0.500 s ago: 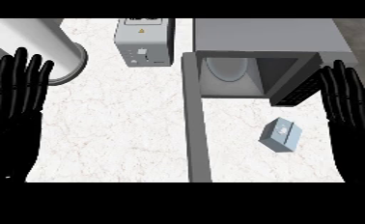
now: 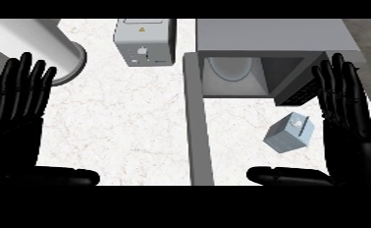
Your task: Pick up the milk, place it into the microwave and close the microwave
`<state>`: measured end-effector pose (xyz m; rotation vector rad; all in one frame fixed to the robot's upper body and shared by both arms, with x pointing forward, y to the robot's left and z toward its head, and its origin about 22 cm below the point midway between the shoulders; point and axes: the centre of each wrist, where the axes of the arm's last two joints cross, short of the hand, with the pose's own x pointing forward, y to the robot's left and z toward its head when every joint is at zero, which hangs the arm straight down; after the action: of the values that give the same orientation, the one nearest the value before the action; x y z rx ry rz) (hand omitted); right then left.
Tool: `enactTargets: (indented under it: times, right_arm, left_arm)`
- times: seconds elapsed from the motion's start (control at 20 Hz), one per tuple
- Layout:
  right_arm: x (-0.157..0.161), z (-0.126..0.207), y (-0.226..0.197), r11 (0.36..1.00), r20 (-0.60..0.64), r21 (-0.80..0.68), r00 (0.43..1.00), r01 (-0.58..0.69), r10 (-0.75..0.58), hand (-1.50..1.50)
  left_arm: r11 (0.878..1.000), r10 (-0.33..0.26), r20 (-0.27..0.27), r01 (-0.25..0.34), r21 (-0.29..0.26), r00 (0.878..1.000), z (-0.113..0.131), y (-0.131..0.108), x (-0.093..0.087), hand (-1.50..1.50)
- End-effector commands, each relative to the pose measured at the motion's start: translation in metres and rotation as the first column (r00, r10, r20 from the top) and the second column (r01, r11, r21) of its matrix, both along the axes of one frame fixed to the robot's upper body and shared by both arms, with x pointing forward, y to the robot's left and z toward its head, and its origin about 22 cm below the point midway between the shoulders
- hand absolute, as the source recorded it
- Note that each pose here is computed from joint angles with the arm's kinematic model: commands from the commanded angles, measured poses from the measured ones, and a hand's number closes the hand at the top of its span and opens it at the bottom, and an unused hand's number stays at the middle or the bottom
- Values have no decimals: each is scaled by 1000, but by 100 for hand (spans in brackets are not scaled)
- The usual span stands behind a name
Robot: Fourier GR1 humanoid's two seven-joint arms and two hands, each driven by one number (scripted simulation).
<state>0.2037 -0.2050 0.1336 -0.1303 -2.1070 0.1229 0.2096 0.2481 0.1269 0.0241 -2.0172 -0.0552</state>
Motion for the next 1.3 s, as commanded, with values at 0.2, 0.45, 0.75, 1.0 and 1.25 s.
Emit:
enactTargets:
  times: [0.2,0.45,0.75,1.0,1.25]
  right_arm:
    - [-8,3,-7,998,-52,30,997,59,-58,-150]
    - [3,-14,-8,994,-65,8,992,107,-106,-150]
    - [0,-54,-18,991,-120,-9,984,135,-135,-150]
    - [-9,-91,-38,987,-169,-16,972,160,-160,-150]
    - [-12,-119,-54,981,-183,-30,964,190,-193,-150]
  left_arm:
    - [999,16,-52,-18,-37,999,-7,-4,-46,-150]
    - [999,28,-54,-29,-24,998,-8,-10,-33,-150]
    - [999,31,-52,-33,-35,998,-17,-6,-57,-150]
    - [999,12,-54,-14,-41,998,-8,-12,-62,-150]
    - [999,-3,-54,1,-38,999,-3,-5,-78,-150]
